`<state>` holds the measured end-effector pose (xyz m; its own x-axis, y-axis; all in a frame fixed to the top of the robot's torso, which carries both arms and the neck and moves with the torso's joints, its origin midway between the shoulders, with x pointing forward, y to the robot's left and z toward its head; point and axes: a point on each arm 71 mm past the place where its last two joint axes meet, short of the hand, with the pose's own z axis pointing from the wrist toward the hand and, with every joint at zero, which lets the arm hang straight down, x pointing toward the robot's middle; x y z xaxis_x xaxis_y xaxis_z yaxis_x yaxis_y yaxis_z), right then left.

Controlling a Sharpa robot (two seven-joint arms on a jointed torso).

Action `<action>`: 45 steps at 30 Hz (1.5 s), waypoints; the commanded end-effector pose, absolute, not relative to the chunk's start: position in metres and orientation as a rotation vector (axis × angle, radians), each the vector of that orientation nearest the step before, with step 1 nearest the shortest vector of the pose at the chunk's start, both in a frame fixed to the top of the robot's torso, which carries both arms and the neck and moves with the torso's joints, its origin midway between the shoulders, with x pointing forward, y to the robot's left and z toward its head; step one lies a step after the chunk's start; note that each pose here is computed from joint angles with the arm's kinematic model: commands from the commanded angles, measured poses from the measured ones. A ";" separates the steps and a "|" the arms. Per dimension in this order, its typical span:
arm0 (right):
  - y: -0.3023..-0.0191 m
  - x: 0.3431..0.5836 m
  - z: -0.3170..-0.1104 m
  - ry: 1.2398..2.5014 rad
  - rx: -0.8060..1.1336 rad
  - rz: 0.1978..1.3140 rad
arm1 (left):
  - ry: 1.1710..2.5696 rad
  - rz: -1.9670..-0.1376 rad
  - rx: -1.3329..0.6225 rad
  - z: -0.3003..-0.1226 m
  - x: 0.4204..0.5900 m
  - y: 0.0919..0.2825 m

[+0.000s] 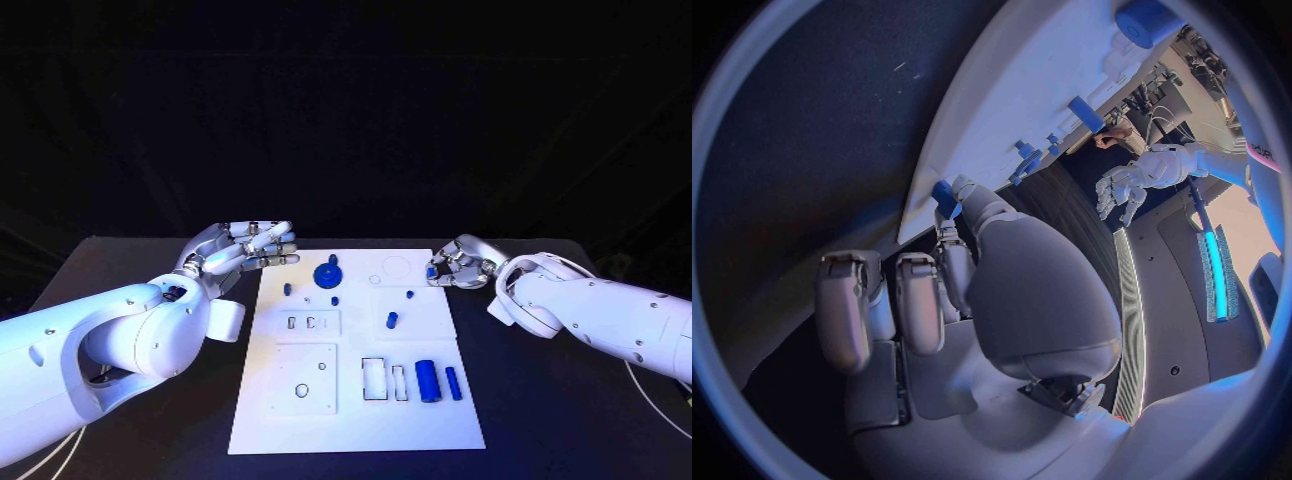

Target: Assemble the parts on the task board

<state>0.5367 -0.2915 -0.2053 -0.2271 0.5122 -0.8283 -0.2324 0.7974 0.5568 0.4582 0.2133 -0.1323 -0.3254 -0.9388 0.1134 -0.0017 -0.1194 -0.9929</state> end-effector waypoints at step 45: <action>-0.071 0.464 -0.195 1.654 -0.133 0.834 | 1.379 -1.566 -1.114 -0.133 0.461 0.212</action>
<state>0.4638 -0.0722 -0.1918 -0.3027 0.4013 -0.8645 -0.4928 0.7105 0.5023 0.4614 0.2141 -0.1340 -0.3196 -0.9405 0.1157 -0.0075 -0.1196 -0.9928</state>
